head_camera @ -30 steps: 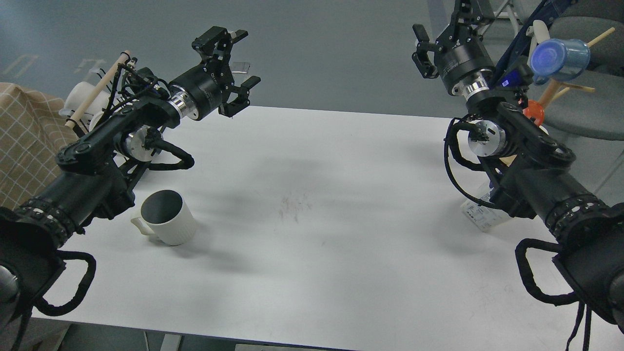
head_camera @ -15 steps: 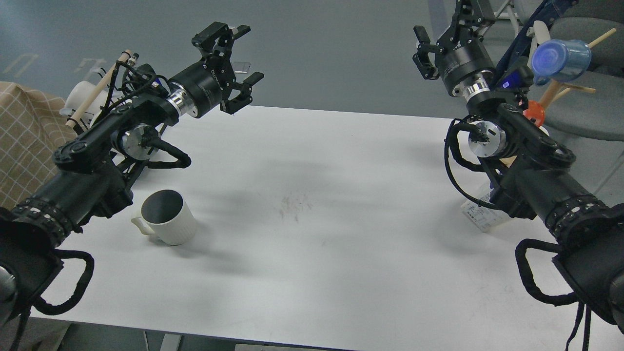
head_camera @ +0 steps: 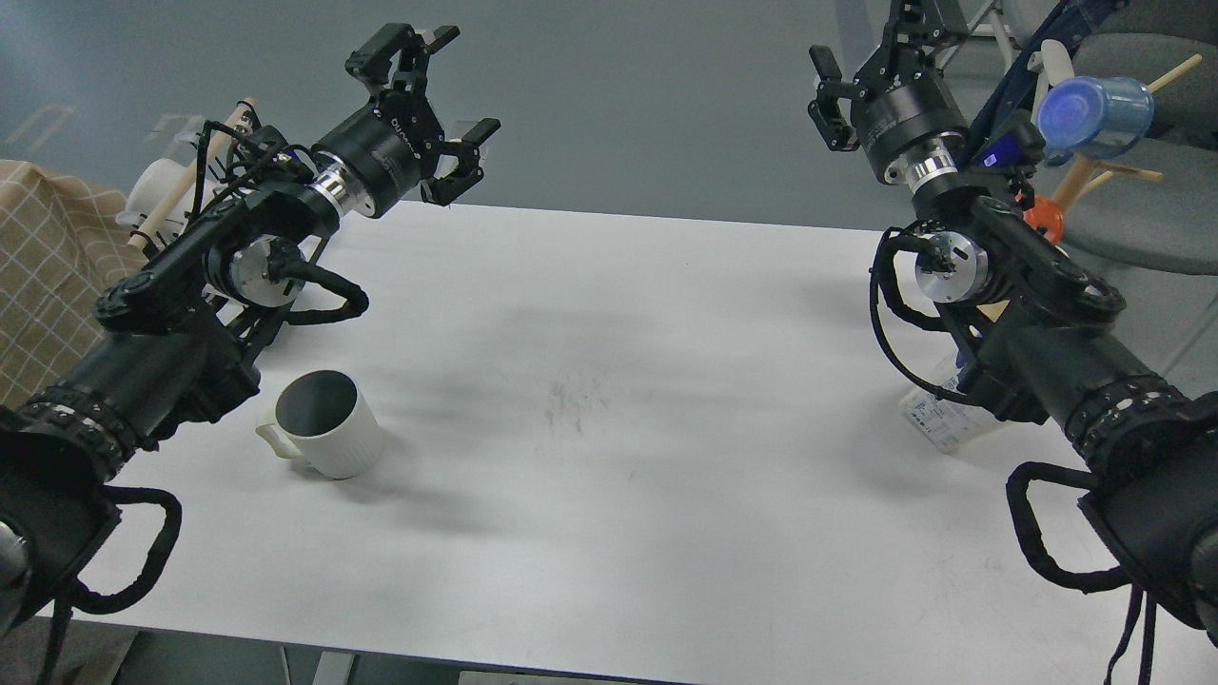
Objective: Place cup and milk with both arms
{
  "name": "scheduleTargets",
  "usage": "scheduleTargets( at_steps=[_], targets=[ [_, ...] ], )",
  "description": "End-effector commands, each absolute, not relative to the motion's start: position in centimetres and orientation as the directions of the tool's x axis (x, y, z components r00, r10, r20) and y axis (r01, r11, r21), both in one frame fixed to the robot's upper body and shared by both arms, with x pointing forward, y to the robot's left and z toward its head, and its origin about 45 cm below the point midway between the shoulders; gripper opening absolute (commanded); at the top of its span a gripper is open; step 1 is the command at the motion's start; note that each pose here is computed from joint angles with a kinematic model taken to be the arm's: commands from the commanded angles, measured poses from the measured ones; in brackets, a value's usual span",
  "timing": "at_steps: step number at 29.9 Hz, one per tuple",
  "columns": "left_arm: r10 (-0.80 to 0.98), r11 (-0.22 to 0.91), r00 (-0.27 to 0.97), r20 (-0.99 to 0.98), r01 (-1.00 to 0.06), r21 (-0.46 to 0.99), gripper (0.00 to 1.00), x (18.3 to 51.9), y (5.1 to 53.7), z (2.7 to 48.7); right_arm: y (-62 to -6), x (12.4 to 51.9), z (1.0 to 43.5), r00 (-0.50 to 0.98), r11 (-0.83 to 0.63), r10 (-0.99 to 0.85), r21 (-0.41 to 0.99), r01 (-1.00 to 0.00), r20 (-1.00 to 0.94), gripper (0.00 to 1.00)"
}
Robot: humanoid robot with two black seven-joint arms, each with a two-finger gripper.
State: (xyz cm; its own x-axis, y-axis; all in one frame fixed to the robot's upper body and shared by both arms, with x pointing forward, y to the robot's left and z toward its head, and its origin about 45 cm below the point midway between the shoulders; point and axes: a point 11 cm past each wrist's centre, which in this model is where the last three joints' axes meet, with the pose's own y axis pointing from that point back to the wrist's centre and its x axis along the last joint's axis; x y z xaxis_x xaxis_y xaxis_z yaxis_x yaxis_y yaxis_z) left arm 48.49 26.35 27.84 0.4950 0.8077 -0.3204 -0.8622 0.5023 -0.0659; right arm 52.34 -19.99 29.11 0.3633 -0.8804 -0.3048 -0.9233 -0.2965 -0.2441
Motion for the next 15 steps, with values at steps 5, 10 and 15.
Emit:
scheduleTargets(
  at_steps=[5, 10, 15],
  targets=[
    [0.801, 0.508, 0.503, -0.325, -0.858, -0.077, 0.98, 48.26, 26.31, 27.76, -20.32, 52.38, 28.85, 0.355, -0.292, -0.885, -0.235, -0.927, -0.301, 1.00],
    [0.803, 0.510, 0.508, -0.312, -0.856, -0.079, 0.98, 48.19, 26.91, 28.10, -20.16, 52.47, 29.27, 0.364, -0.298, -0.882, -0.244, -0.923, -0.299, 1.00],
    [0.798, 0.516, 0.514, -0.315, -0.852, -0.083, 0.98, 47.99, 26.72, 28.03, -19.85, 52.51, 29.53, 0.376, -0.312, -0.881, -0.245, -0.918, -0.286, 1.00]
  ],
)
